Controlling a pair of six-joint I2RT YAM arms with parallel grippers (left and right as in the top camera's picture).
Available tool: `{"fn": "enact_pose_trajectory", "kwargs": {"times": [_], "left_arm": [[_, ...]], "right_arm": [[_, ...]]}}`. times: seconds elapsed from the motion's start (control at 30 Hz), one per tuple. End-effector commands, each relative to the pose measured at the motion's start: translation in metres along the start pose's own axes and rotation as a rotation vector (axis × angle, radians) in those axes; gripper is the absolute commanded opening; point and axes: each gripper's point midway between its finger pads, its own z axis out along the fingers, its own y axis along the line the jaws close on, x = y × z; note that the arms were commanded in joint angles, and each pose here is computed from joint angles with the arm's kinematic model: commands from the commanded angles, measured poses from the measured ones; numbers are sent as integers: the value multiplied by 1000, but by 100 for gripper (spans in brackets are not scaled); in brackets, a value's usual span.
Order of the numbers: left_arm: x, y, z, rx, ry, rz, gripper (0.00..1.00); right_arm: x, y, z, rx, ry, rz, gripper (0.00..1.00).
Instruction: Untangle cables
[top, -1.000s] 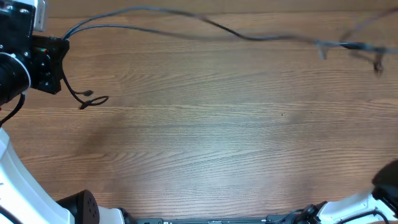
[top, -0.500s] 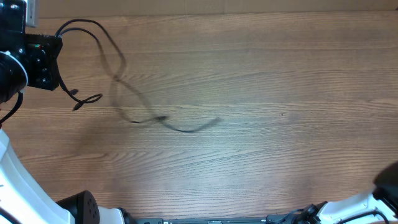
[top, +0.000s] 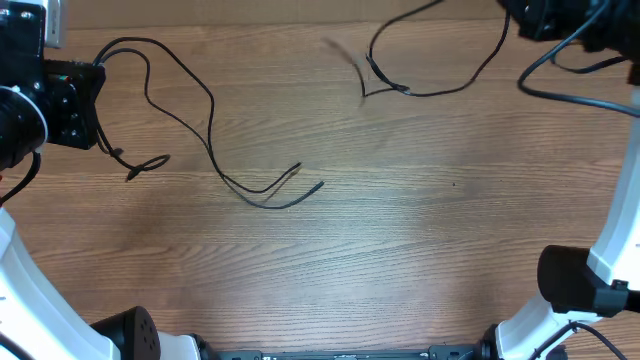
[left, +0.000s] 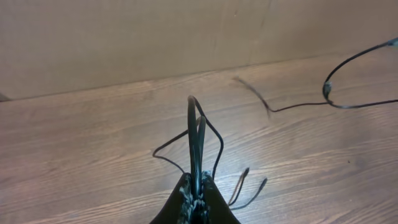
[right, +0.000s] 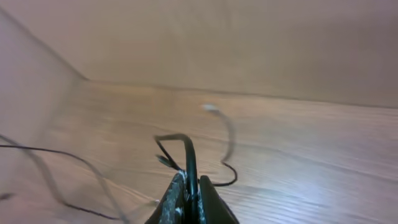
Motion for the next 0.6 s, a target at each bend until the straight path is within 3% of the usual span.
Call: {"fn": "enact_pose_trajectory", "kwargs": {"times": [0.0, 0.07, 0.13, 0.23, 0.3, 0.37, 0.4, 0.5, 0.57], "left_arm": [[-5, -6, -10, 14, -38, -4, 4], [-4, -7, -10, 14, -35, -6, 4], [-4, -7, -10, 14, -33, 0, 4], [-4, -7, -10, 14, -33, 4, 4], [-4, -7, -10, 15, -33, 4, 4], [-3, -7, -10, 16, -30, 3, 4], [-2, -7, -9, 16, -28, 1, 4], [-2, -7, -8, 18, -24, -1, 4], [-2, -6, -6, 19, -20, -2, 4]], "right_arm": [[20, -2, 16, 3, 72, -30, 4], [49, 18, 49, -90, 174, -23, 4], [52, 11, 72, -11, 176, -73, 4], [1, 15, 64, 67, -14, -129, 4], [-63, 50, 9, 32, -263, -197, 4], [-123, 101, -95, 9, -583, -299, 4], [-131, 116, -126, 5, -664, -334, 4], [-129, 136, -171, 24, -748, -414, 4], [-118, 115, -157, 117, -671, -398, 4]]}}
